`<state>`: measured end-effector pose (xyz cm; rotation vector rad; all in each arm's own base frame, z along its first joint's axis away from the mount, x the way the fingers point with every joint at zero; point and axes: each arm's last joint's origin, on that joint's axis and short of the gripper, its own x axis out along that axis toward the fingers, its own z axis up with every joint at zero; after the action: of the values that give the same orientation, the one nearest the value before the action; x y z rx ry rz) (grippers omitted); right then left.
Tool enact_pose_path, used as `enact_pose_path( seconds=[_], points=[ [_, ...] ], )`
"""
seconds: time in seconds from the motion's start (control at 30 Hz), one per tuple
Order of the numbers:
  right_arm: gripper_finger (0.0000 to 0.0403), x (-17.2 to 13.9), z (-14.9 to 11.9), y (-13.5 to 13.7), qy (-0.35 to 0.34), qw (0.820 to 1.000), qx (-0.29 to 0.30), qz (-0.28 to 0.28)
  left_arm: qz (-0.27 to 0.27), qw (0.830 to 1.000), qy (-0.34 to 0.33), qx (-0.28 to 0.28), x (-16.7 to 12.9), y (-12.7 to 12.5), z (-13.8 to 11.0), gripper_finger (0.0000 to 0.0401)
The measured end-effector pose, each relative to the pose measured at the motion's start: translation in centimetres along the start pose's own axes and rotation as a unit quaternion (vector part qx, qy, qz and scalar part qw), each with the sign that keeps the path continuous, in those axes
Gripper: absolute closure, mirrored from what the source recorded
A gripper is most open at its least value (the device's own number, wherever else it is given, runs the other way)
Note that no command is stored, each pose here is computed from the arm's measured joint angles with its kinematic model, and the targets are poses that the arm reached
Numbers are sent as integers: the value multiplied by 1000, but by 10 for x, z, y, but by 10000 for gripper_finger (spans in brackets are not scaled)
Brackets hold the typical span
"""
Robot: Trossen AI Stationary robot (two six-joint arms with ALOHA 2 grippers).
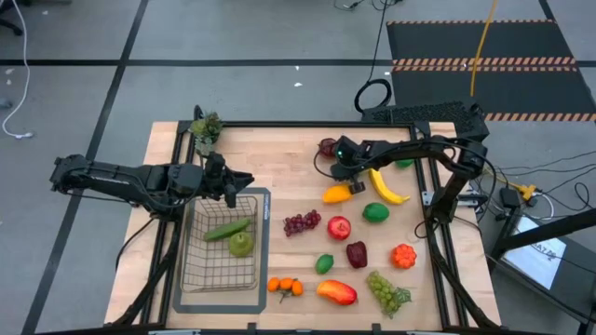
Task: Build produce basket
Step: Put the green pear into the wire basket
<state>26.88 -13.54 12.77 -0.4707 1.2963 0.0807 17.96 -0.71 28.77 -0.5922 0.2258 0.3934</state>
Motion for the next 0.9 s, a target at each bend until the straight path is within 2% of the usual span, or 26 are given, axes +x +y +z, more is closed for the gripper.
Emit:
enact_pose_path(
  seconds=[0.1, 0.27, 0.47, 0.67, 0.77, 0.9],
  points=[
    [397, -3, -1, 0, 5, 1000, 16, -4, 0, 1000, 0, 1, 0, 0, 0, 311],
    [373, -6, -4, 1, 19, 999, 34, -2, 1, 1000, 1, 4, 0, 0, 0, 311],
    [305, -7, -4, 2, 26, 998, 64, 2, 1, 1000, 1, 8, 0, 0, 0, 311],
    [244, -8, -3, 5, 44, 999, 26, -7, 1, 1000, 1, 8, 0, 0, 0, 311],
    [239, -9, -3, 6, 52, 999, 16, 2, 1, 1000, 1, 8, 0, 0, 0, 311],
    [254, -9, -4, 7, 57, 998, 24, 5, 3, 1000, -1, 8, 0, 0, 0, 311]
  ],
)
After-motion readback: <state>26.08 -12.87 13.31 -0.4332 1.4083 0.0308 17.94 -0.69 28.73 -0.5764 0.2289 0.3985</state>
